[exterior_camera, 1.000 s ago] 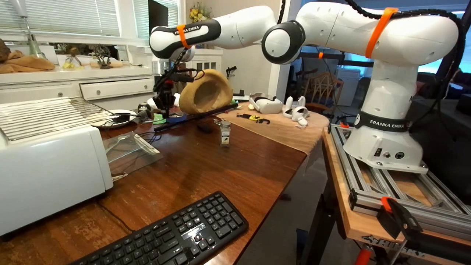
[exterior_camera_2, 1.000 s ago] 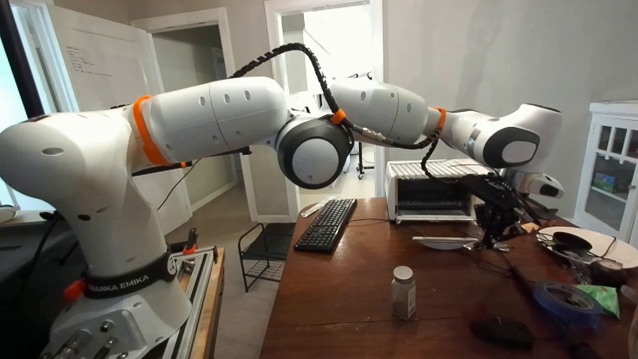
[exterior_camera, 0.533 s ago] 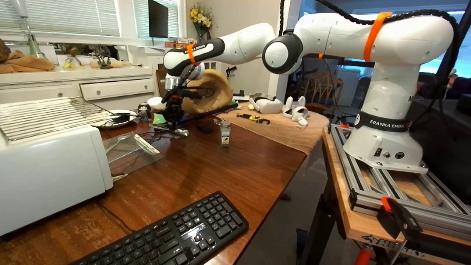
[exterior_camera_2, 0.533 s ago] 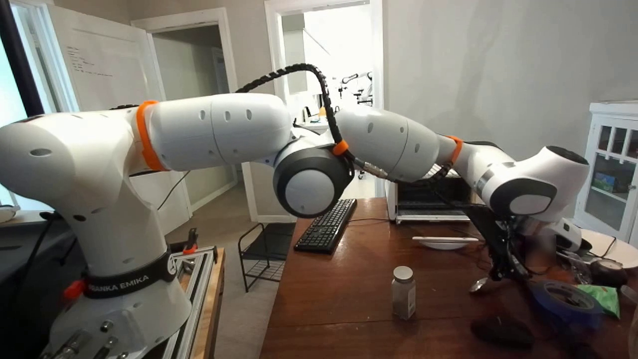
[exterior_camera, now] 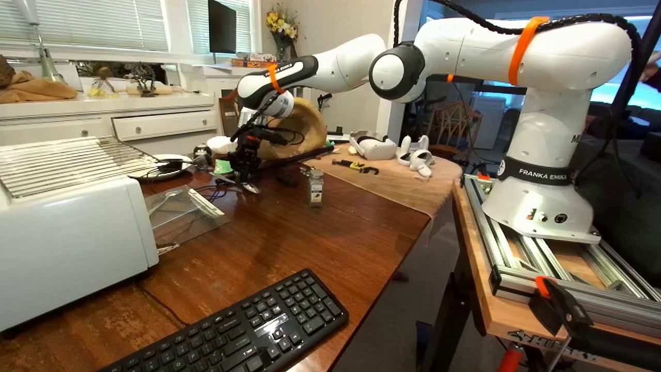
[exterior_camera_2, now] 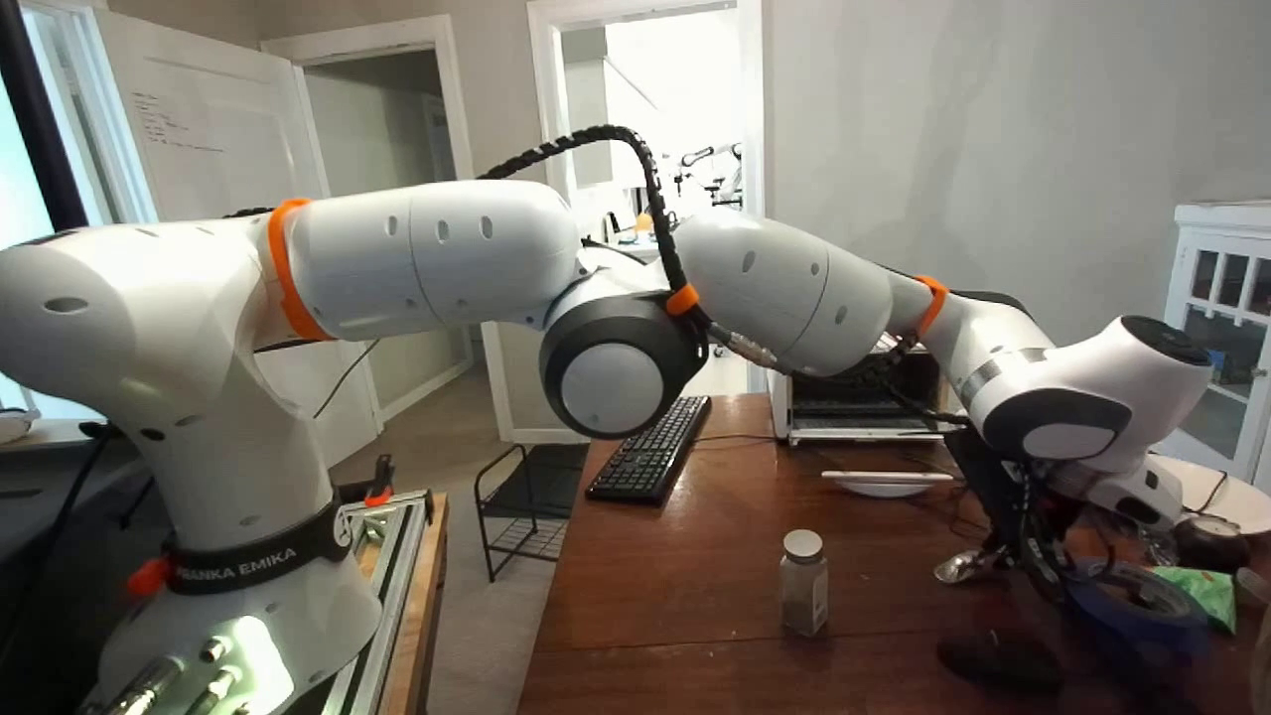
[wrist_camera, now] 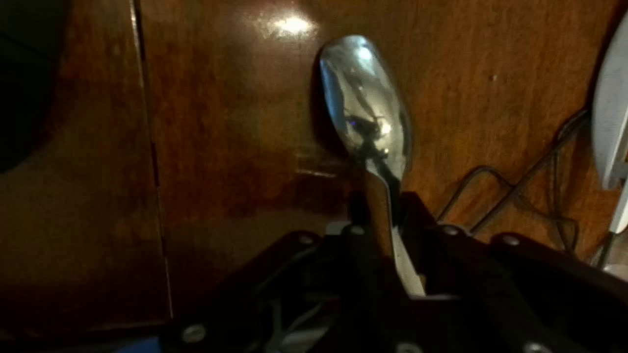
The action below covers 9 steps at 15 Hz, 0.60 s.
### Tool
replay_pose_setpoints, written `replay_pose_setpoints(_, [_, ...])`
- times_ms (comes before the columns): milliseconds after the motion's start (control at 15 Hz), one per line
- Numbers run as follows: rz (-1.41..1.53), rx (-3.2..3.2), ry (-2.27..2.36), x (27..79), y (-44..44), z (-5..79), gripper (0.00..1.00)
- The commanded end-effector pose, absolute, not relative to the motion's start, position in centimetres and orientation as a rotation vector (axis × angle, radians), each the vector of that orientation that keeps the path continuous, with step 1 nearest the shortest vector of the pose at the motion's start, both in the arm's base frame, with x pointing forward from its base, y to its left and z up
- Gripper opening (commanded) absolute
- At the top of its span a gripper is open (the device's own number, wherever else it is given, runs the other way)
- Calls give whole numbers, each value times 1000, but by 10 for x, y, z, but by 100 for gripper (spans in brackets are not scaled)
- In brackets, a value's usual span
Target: Put the rack on top of the microwave then move the spoon to the right
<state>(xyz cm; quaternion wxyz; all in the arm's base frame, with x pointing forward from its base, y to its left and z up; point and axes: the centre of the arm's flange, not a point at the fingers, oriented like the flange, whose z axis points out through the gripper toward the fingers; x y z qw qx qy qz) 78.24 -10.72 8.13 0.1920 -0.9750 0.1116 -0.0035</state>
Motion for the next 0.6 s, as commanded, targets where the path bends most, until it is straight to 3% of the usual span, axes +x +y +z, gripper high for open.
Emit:
replay_pose_setpoints(0, [54,-2825,85,722,-86,121,55])
replay_pose_setpoints(400, [151,-2868,-316,741,-44,205,100])
replay_pose_setpoints(467, [88,-2861,-188,791,-62,175,83])
replay_pose_setpoints(533, [102,-2862,-238,792,-54,192,90])
